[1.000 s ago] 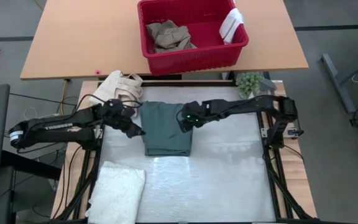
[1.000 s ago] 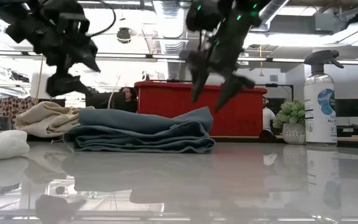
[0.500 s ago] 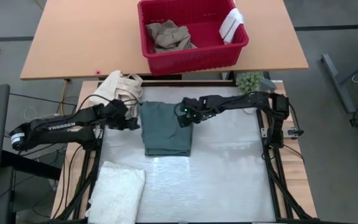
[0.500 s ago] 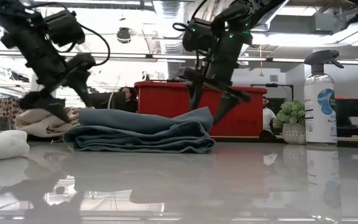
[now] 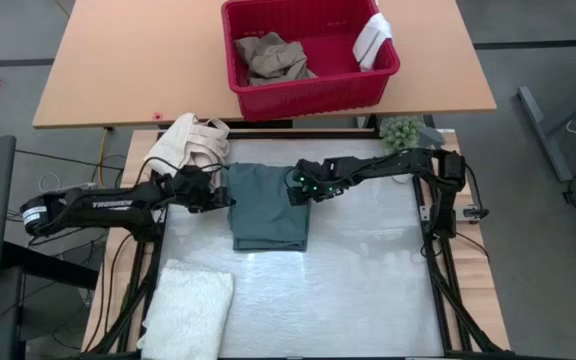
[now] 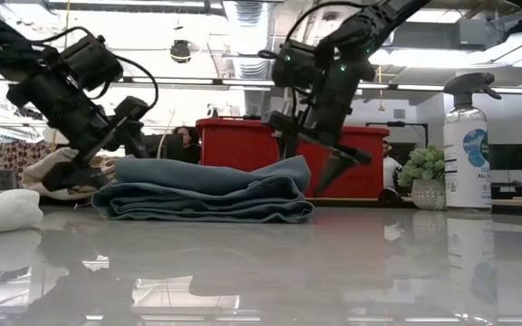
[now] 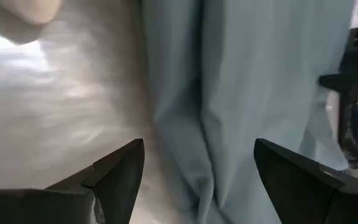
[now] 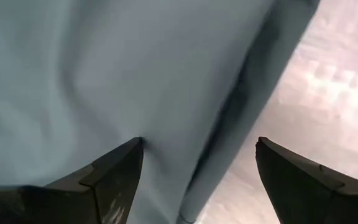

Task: Fold Laundry from Bin
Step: Fold the blue pants, then stack the blue pants on top of the white shirt

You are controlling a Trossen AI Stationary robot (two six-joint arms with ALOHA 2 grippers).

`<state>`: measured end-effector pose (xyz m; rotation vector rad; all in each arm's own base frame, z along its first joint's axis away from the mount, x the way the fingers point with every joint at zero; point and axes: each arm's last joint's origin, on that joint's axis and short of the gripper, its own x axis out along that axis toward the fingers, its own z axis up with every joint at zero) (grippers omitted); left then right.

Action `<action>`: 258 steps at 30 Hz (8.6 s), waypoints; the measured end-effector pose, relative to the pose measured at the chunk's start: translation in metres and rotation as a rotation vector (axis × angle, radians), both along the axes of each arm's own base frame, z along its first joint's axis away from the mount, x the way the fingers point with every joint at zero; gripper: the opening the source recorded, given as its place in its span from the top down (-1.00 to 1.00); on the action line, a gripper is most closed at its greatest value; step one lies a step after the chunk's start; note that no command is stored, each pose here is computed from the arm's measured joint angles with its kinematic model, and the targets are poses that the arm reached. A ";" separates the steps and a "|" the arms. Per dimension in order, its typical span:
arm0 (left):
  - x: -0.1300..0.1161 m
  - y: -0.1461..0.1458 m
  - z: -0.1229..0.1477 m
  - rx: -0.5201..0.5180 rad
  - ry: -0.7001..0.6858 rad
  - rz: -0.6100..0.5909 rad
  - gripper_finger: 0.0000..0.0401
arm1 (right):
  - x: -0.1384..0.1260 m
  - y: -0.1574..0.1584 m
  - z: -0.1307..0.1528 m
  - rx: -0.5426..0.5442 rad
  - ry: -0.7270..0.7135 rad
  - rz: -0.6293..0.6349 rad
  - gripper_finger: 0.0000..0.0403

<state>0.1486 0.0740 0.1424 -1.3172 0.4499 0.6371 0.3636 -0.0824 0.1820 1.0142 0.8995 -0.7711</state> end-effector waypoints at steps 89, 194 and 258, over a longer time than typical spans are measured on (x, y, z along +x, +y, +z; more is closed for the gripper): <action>0.066 0.010 -0.002 0.090 0.253 -0.139 -0.46 | -0.003 0.002 -0.021 0.120 0.051 0.039 -0.66; -0.019 -0.058 0.119 -0.086 -0.319 -0.174 0.85 | 0.045 0.113 0.148 0.004 -0.555 0.044 0.69; -0.095 -0.226 0.157 -0.431 0.299 -0.487 0.85 | 0.146 0.264 0.112 0.393 -0.856 0.340 0.69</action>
